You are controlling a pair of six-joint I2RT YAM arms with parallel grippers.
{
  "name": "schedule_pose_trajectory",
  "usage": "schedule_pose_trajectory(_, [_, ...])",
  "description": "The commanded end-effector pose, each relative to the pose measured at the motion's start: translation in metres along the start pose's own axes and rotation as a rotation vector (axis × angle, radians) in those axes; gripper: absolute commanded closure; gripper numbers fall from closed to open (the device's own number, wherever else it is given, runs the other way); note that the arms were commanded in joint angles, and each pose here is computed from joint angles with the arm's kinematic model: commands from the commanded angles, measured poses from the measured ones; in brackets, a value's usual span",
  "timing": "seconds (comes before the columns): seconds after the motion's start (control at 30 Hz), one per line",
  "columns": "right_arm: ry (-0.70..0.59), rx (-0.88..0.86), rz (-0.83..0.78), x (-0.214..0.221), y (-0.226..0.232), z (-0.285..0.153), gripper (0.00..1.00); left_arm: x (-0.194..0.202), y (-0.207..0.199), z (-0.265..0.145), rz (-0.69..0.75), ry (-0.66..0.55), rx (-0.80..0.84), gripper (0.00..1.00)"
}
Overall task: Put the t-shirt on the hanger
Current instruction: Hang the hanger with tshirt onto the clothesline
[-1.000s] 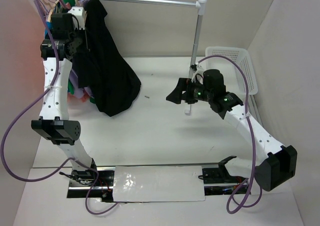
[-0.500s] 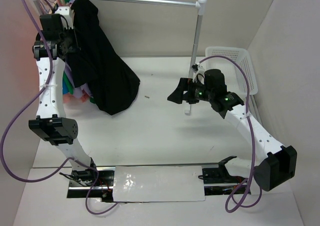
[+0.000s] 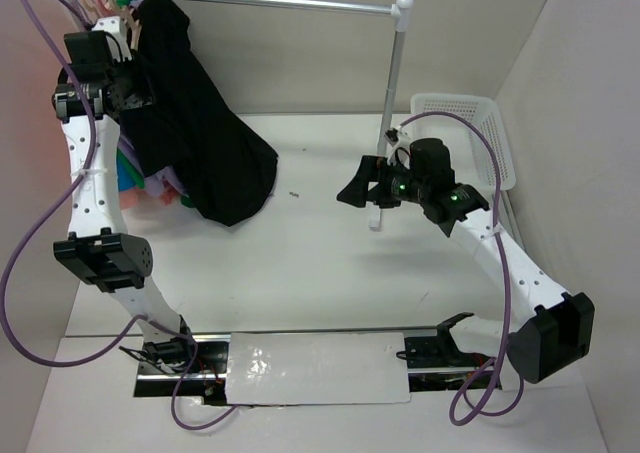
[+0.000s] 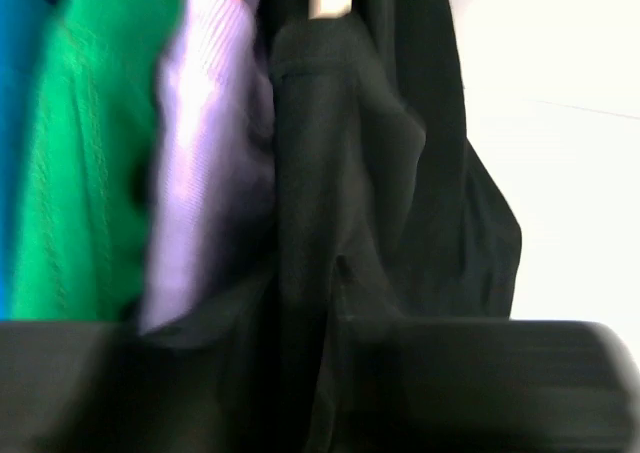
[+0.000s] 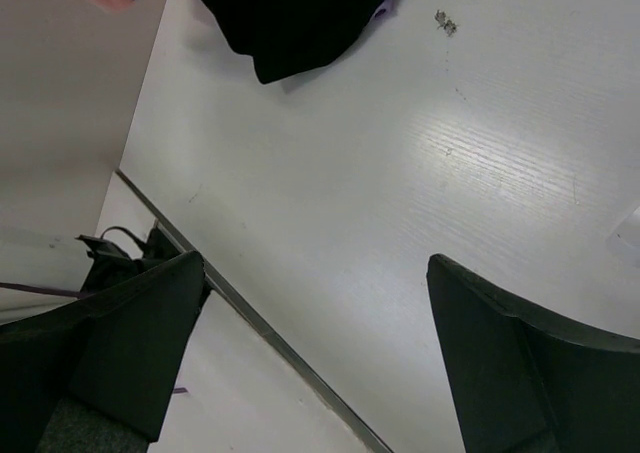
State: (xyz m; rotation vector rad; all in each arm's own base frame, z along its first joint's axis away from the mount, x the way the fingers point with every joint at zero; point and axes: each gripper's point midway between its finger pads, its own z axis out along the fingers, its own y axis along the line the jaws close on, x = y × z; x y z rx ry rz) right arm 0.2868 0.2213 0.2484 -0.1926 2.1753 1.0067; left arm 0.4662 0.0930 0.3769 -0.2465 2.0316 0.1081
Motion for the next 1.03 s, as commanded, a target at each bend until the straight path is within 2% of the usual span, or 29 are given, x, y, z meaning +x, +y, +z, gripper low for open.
schedule_pose_trajectory(0.0, [-0.029, 0.028, -0.002, -0.014, 0.002, -0.006, 0.00, 0.008, 0.002, -0.013, -0.071, 0.043, 0.018, 0.38])
schedule_pose_trajectory(0.07, [-0.038, 0.057, 0.001, -0.016, 0.000, -0.010, 0.00, 0.003, -0.005, -0.026, -0.082, 0.023, 0.053, 0.17])
schedule_pose_trajectory(0.13, [-0.036, 0.090, 0.000, -0.016, -0.005, -0.012, 0.00, -0.004, -0.006, -0.042, -0.081, -0.008, 0.055, 0.03])
schedule_pose_trajectory(0.17, [-0.041, 0.124, 0.005, -0.018, -0.008, -0.016, 0.00, -0.015, -0.010, -0.063, -0.075, -0.053, 0.067, 0.00])
schedule_pose_trajectory(0.2, [-0.056, 0.173, -0.002, -0.022, -0.016, -0.018, 0.00, -0.023, -0.010, -0.085, -0.073, -0.096, 0.070, 0.00])
schedule_pose_trajectory(0.33, [-0.056, 0.318, 0.028, -0.020, -0.037, -0.029, 0.00, -0.030, -0.025, -0.128, -0.069, -0.171, 0.125, 0.00])
schedule_pose_trajectory(0.37, [-0.050, 0.368, 0.062, -0.017, -0.043, -0.034, 0.00, -0.033, -0.029, -0.153, -0.063, -0.214, 0.141, 0.00])
schedule_pose_trajectory(0.43, [-0.077, 0.442, 0.083, -0.019, -0.053, -0.043, 0.00, -0.018, -0.037, -0.164, -0.065, -0.199, 0.164, 0.00])
schedule_pose_trajectory(0.47, [-0.102, 0.509, 0.102, -0.015, -0.064, -0.052, 0.00, -0.014, -0.047, -0.188, -0.065, -0.225, 0.212, 0.00])
schedule_pose_trajectory(0.5, [-0.114, 0.542, 0.110, -0.014, -0.069, -0.057, 0.00, -0.007, -0.054, -0.195, -0.057, -0.226, 0.247, 0.00])
schedule_pose_trajectory(0.53, [-0.137, 0.607, 0.115, -0.013, -0.080, -0.063, 0.00, 0.017, -0.068, -0.187, -0.046, -0.171, 0.317, 0.00])
schedule_pose_trajectory(0.6, [-0.116, 0.690, 0.142, 0.003, -0.097, -0.071, 0.00, 0.044, -0.093, -0.197, -0.035, -0.128, 0.418, 0.00])
schedule_pose_trajectory(0.7, [-0.102, 0.773, 0.148, 0.020, -0.115, -0.079, 0.00, 0.092, -0.129, -0.213, -0.014, -0.036, 0.587, 0.00])
schedule_pose_trajectory(0.77, [-0.109, 0.790, 0.145, 0.026, -0.119, -0.085, 0.00, 0.116, -0.137, -0.219, -0.017, 0.002, 0.654, 0.00])
schedule_pose_trajectory(1.0, [-0.134, 0.826, 0.171, 0.054, -0.136, -0.094, 0.00, 0.165, -0.139, -0.208, 0.023, 0.105, 0.693, 0.00])
